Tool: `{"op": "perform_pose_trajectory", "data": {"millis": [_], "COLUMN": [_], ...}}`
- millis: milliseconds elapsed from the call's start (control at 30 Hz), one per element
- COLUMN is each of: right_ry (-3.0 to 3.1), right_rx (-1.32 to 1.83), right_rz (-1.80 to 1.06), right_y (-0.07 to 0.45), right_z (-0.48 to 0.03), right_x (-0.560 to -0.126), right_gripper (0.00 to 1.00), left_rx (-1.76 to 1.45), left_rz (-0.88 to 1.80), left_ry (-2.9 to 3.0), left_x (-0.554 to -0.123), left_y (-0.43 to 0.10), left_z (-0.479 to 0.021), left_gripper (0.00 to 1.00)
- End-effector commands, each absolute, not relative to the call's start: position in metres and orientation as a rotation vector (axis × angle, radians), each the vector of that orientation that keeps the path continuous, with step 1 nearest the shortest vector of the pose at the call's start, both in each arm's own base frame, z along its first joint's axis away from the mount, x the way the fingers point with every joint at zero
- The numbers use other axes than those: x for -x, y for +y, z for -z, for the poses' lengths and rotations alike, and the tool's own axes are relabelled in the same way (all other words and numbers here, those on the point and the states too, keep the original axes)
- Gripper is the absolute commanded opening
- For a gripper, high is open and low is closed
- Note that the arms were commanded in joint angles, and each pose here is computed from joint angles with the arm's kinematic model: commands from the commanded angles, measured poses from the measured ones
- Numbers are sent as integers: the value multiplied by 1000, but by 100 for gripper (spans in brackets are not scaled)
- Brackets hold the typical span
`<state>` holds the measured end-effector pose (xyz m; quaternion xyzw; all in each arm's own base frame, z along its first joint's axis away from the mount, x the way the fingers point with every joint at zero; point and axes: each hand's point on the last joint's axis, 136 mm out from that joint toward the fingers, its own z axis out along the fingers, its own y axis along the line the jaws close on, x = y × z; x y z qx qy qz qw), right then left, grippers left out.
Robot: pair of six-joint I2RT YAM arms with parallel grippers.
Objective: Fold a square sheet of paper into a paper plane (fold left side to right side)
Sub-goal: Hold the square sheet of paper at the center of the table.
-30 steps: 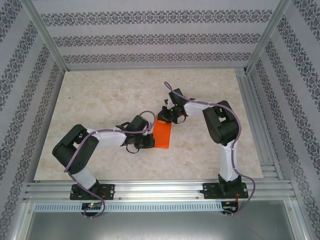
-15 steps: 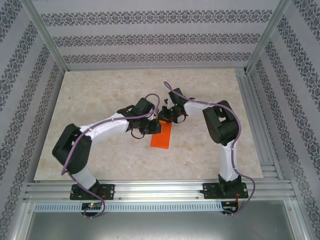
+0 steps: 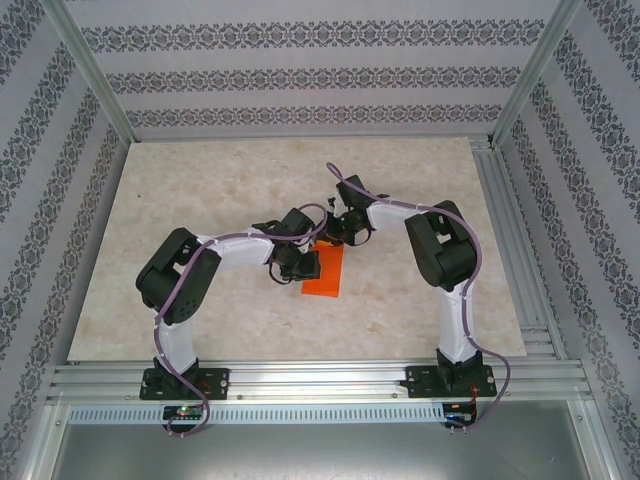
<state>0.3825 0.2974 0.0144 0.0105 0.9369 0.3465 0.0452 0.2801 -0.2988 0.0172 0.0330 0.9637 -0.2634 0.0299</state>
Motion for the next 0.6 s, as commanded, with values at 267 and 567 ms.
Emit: {"op": "perform_pose_trajectory", "data": {"millis": [267,567], "right_ry": [2700,2714], "right_rx": [-40,-13], "right_rz": [-990,-1141], "right_y": [249,250], "right_z": [-93,-92], "right_x": [-410,-312], "right_gripper": [29,20], "left_rx": [28,44], "left_rz": [754,773], "left_ry": [3016,3014], "left_x": [-273,-273], "left_y": [-283,-286], "left_z": [18,16], "left_gripper": [12,11]}}
